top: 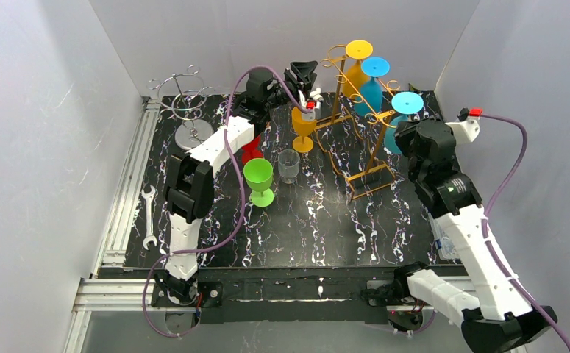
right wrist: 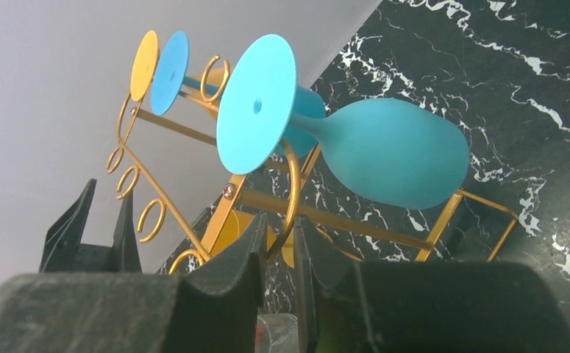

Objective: Place the wine glass upside down on the wine glass rack

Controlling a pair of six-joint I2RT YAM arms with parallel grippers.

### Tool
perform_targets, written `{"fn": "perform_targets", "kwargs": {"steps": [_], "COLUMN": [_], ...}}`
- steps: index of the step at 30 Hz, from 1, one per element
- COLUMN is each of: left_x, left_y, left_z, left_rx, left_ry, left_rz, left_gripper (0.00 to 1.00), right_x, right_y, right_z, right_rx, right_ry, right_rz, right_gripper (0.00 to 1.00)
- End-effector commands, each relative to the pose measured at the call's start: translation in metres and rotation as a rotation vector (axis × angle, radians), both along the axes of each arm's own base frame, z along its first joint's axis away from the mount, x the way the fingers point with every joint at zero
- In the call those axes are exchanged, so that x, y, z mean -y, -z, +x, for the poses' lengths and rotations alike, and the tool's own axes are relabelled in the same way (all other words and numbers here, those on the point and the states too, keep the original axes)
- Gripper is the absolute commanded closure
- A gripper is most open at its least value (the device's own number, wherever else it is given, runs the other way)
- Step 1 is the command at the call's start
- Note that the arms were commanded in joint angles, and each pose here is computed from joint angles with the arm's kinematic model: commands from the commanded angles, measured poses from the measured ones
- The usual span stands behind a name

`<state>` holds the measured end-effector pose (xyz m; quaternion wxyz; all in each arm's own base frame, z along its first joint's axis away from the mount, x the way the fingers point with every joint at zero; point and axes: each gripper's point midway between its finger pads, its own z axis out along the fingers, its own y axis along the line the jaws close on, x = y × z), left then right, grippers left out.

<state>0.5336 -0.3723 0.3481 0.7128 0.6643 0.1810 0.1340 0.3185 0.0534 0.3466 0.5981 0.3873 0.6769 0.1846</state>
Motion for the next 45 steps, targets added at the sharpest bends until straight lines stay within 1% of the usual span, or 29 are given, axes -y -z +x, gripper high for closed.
{"fn": "perform_targets", "kwargs": {"steps": [1,8,12,17,19,25,29,32,38,42,45], "left_x": [0.002,0.0,-0.004,-0.009,-0.011,-0.023,-0.033,-0.041,-0.058,-0.066,-0.072], "left_y": [-0.041,-0.046,-0.042,-0.041,-0.041,-0.045,-0.041,-0.036,-0.027,-0.025,-0.024], "left_z": [-0.015,-0.017,-0.022,-0.031,-0.034,-0.037,-0.046,-0.053,-0.068,-0.079,-0.087], "left_rx": [0.051,0.035,0.008,-0.015,-0.023,-0.057,-0.09,-0.127,-0.197,-0.235,-0.276], "left_ry": [0.041,0.041,0.042,0.044,0.04,0.012,0.001,-0.01,-0.035,-0.048,-0.062], "left_rz": [-0.046,-0.061,-0.062,-0.062,-0.064,-0.086,-0.087,-0.088,-0.094,-0.105,-0.117], "left_gripper": [0.58,0.54,0.5,0.47,0.47,0.45,0.4,0.38,0.37,0.37,0.37], "right_x": [0.005,0.035,0.051,0.054,0.05,0.064,0.083,0.095,0.1,0.106,0.105], "right_y": [-0.036,-0.021,-0.028,-0.04,-0.042,-0.027,-0.011,-0.008,-0.006,-0.007,-0.007], "right_z": [0.015,0.038,0.049,0.06,0.065,0.084,0.095,0.104,0.124,0.131,0.138], "right_rx": [0.076,0.027,0.027,0.027,0.032,-0.015,-0.055,-0.05,-0.071,-0.077,-0.083], "right_ry": [-0.043,-0.051,-0.056,-0.087,-0.118,-0.125,-0.117,-0.125,-0.231,-0.268,-0.306], "right_rz": [-0.017,-0.001,-0.065,-0.173,-0.192,-0.172,-0.14,-0.114,-0.127,-0.136,-0.141], "right_gripper": [0.84,0.87,0.9,0.93,0.94,0.94,0.95,0.95,0.99,0.99,0.94]}}
